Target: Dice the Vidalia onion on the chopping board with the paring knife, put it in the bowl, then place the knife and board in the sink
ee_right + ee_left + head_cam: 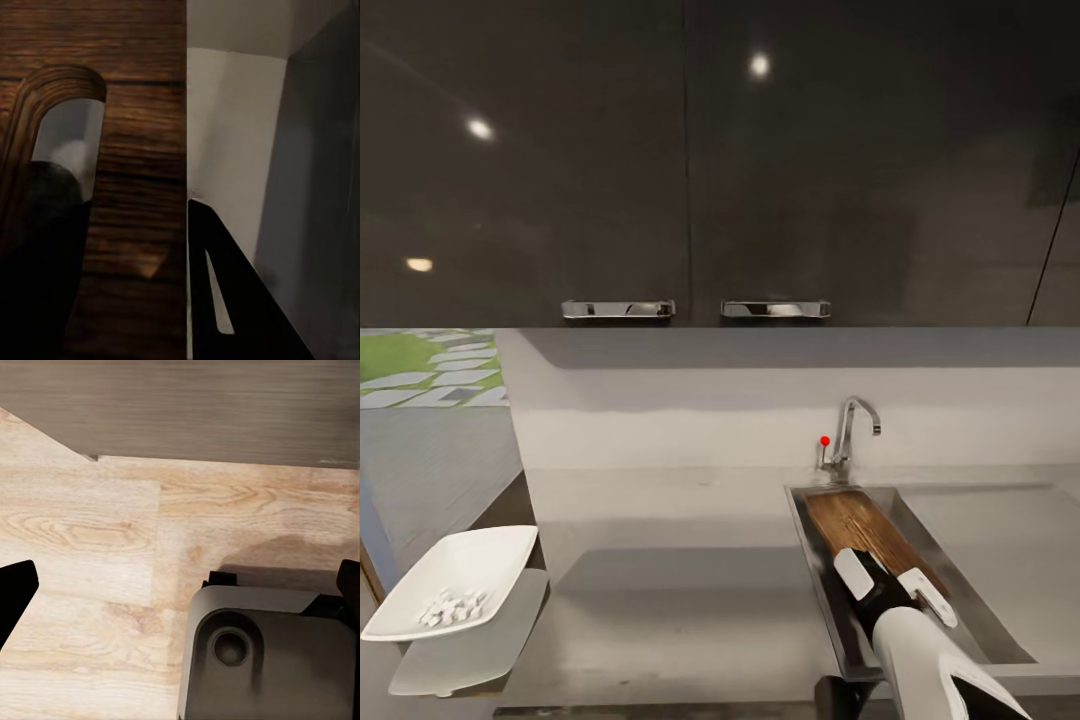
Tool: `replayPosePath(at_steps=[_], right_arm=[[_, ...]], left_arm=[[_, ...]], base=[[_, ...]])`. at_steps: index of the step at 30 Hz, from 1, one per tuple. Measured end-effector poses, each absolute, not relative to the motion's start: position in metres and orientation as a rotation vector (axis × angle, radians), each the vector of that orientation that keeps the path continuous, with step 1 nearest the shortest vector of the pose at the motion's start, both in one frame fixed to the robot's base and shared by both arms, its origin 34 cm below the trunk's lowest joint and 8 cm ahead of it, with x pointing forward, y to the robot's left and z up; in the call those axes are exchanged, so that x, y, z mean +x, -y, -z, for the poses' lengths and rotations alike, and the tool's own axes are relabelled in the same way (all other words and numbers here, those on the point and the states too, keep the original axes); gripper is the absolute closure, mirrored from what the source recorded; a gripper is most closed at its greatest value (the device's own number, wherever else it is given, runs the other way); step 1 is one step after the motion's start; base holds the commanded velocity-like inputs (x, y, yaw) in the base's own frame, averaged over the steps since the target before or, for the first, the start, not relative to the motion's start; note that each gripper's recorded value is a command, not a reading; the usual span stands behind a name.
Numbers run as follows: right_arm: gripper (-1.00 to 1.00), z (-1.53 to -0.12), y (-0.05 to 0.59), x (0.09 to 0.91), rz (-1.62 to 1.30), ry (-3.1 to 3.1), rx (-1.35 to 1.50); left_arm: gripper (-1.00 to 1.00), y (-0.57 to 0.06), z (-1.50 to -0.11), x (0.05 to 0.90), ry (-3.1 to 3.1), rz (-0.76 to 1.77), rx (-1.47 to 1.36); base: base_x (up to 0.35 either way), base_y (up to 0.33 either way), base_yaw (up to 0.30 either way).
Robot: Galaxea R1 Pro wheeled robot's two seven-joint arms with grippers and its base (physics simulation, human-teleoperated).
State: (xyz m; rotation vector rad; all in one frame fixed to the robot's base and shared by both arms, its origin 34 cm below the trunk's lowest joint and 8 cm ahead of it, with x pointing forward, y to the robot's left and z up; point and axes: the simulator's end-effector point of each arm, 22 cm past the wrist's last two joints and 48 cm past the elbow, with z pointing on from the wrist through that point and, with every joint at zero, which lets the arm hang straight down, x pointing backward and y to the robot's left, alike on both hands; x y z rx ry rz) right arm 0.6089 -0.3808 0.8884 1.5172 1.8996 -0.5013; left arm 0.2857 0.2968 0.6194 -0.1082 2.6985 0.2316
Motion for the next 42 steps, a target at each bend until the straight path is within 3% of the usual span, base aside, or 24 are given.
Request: replayPosePath(at_steps=[11, 42], right_arm=[[1.00, -0.883, 0.418, 0.593, 0.554, -1.851, 1.582], [1.00, -0.859, 0.400, 0.589, 0.586, -1.942, 1.535]], left_arm=[[-1.00, -0.297, -0.619, 0.286, -2.698, -0.231, -0.109], [-1.00, -0.296, -0.615, 0.275, -2.728, -0.234, -0.105]], base=[[0.000, 0.000, 0.000], [0.000, 0.000, 0.000]])
